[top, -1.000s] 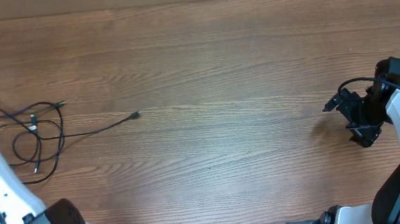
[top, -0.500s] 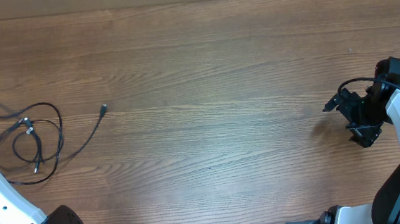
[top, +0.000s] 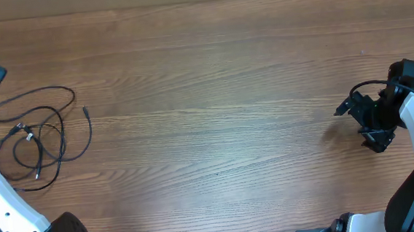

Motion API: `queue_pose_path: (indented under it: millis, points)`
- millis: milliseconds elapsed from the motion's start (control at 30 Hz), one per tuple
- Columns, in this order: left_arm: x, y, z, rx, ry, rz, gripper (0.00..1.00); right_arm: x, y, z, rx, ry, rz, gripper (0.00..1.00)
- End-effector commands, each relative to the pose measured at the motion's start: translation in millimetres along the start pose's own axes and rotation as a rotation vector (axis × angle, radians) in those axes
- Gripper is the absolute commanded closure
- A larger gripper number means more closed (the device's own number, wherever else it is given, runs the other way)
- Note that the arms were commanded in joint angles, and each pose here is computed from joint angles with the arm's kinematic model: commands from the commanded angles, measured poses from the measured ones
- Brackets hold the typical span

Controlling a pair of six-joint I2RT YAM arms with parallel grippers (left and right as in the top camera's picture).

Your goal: Untangle cables

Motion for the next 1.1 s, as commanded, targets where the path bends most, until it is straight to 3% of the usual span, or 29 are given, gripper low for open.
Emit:
queue_pose_path:
  millis: [0, 300, 633, 800, 1067]
  points:
    - [8.7, -11.3, -13.7, -0.048, -0.037, 0.012, 0.01, -0.2, -0.7, 0.0, 0.002, 0.006, -0.002, 0.00]
    - [9.7, -58.8, -47.7, -0.268, -0.091, 0.089, 0.00, -0.1, -2.0, 12.9, 0.017, 0.076, 0.007, 0.00]
    - [-11.6, -160.5, -75.5, -0.573, -0.115, 0.300, 0.00, -8.1, -31.8, 105.9, 0.455, 0.259, 0.016, 0.00]
    - [-34.8, -213.2, -66.5, -0.710, -0.052, 0.423, 0.01, -18.5, -55.4, 140.9, 0.692, 0.194, -0.015, 0.00]
    - [-68.7, -268.6, -16.8, -0.835, 0.153, 0.629, 0.00, -24.3, -73.1, 160.0, 0.869, 0.080, -0.061, 0.00]
Point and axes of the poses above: each gripper's point midway between its finger pads, its own x axis back along the fingers, its own z axis along the line the jaws close on, y = z × x, the point moved 2 cm from there along x, back along the fingers, and after that the axes turned 15 degrees about x, right-handed, at the moved point
